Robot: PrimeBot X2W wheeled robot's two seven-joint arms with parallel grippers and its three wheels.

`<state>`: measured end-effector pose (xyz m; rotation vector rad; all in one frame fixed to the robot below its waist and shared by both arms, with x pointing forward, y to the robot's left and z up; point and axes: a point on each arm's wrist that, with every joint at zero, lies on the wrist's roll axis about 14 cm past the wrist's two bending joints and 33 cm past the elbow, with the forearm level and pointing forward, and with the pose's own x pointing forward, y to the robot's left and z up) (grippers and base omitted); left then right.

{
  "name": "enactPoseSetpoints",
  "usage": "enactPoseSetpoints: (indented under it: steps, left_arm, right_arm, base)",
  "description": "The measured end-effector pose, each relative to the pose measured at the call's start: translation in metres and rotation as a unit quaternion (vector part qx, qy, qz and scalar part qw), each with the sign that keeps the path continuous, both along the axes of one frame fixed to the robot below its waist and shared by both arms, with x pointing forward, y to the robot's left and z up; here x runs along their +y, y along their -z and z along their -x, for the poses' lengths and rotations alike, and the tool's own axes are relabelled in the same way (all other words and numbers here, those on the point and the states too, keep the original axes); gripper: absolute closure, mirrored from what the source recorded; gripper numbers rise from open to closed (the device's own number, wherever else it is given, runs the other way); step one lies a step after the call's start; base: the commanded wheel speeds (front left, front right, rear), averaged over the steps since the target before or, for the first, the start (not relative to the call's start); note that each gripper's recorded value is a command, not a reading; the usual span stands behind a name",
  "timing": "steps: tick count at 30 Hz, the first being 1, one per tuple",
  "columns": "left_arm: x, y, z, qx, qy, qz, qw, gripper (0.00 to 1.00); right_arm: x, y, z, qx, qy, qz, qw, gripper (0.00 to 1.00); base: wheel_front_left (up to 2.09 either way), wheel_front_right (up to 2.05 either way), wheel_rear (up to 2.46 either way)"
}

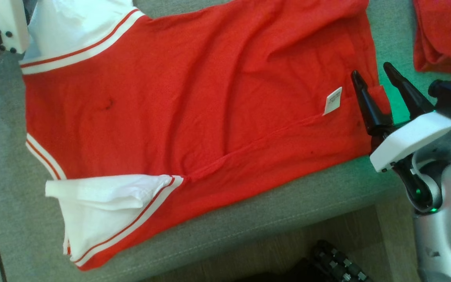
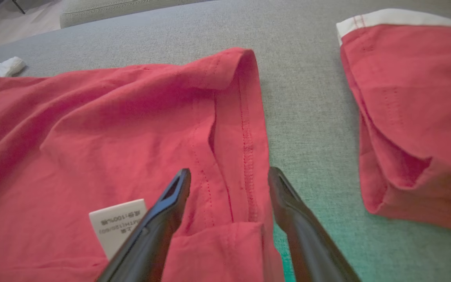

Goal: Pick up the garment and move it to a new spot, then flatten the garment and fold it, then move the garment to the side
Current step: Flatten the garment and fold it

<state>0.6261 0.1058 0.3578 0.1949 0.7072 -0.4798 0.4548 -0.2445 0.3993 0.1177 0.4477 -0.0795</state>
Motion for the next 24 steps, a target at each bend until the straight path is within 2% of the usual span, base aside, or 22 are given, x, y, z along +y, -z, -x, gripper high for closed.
enactPoseSetpoints:
  steps: [1, 2, 3, 4, 8, 13, 17, 24]
  left_arm:
    - [0.0, 0.0, 0.001, 0.001, 0.001, 0.0, 1.0, 0.52]
    - [-0.002, 0.0, 0.002, 0.002, 0.003, 0.0, 1.0, 0.61]
    - [-0.003, -0.001, 0.002, 0.002, 0.005, 0.002, 1.0, 0.76]
    - [-0.004, -0.002, 0.003, 0.001, 0.006, 0.004, 1.0, 1.0]
    - [-0.007, -0.003, 0.002, -0.01, 0.011, 0.01, 1.0, 1.0]
    - [-0.008, -0.001, 0.004, -0.015, 0.013, 0.017, 1.0, 1.0]
    - [-0.007, -0.006, 0.006, -0.039, 0.02, 0.021, 0.999, 1.0]
    - [0.012, -0.011, 0.009, -0.055, 0.01, 0.014, 0.998, 1.0]
  right_arm:
    - [0.0, 0.0, 0.0, -0.001, 0.0, 0.0, 1.0, 0.0]
    - [0.0, -0.001, 0.0, -0.002, -0.001, 0.0, 1.0, 0.0]
    - [0.0, -0.003, -0.001, -0.003, -0.001, -0.001, 1.0, 0.0]
    - [0.001, -0.004, -0.001, -0.005, 0.001, -0.007, 1.0, 0.0]
    - [0.007, -0.008, -0.014, -0.009, 0.01, -0.07, 0.997, 0.0]
    - [0.008, -0.024, -0.041, -0.033, 0.003, -0.073, 0.997, 0.0]
    - [0.003, -0.004, -0.052, 0.007, 0.014, -0.08, 0.997, 0.0]
    - [0.018, -0.009, -0.094, 0.016, 0.003, -0.123, 0.992, 0.0]
  base:
    - [0.0, 0.0, 0.0]
    - [0.0, 0.0, 0.0]
    - [0.0, 0.0, 0.0]
    - [0.0, 0.0, 0.0]
    - [0.0, 0.0, 0.0]
    - [0.0, 0.0, 0.0]
    - [0.0, 0.0, 0.0]
    - [0.0, 0.0, 0.0]
